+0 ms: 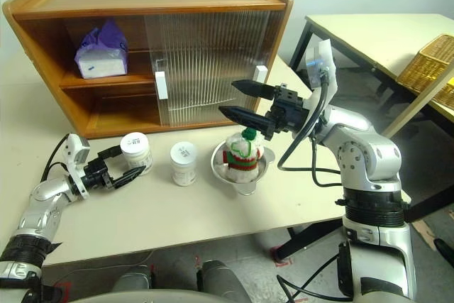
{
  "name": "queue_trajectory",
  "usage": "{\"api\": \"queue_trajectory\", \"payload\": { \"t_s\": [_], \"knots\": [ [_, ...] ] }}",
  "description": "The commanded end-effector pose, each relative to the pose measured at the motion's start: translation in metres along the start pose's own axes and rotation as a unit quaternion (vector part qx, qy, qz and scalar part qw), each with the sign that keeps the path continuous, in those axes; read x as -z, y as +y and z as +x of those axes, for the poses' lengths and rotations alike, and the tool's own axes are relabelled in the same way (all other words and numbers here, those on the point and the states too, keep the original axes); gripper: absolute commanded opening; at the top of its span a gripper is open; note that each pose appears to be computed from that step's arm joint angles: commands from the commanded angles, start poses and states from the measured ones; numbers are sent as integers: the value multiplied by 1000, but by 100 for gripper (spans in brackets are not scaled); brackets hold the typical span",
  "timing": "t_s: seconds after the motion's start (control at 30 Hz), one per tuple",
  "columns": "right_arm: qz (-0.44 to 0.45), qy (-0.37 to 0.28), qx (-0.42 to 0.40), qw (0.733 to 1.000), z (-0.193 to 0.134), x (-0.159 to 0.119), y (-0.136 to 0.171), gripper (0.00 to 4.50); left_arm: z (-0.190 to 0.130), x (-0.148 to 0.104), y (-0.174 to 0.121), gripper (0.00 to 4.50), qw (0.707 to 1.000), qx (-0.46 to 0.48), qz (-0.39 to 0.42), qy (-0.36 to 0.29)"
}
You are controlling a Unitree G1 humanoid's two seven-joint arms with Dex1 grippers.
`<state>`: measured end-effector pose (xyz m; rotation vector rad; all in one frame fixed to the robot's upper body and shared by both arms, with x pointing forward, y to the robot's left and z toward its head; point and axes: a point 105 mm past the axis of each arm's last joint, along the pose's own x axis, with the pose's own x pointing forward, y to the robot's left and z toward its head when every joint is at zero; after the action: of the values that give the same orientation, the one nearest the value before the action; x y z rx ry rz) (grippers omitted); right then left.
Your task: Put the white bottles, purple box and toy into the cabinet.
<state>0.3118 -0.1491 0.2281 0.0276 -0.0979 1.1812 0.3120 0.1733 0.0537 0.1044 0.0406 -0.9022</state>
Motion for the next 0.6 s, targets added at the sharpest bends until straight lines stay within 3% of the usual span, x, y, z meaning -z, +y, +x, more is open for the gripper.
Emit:
{"api": "queue_trajectory", "payload": {
  "t_s": [0.03, 0.2, 0.6],
  "knots": [
    [-4, 0, 3, 1000, -3, -2, 0, 450, 3, 2, -1, 428, 1000, 5, 3, 6],
    [-4, 0, 4, 1000, -3, -2, 0, 450, 4, 3, -1, 306, 1000, 4, 1, 7],
    [-3, -1, 0, 1000, -1, 0, 0, 450, -3, -9, 25, 306, 994, -97, -41, -23]
  ]
}}
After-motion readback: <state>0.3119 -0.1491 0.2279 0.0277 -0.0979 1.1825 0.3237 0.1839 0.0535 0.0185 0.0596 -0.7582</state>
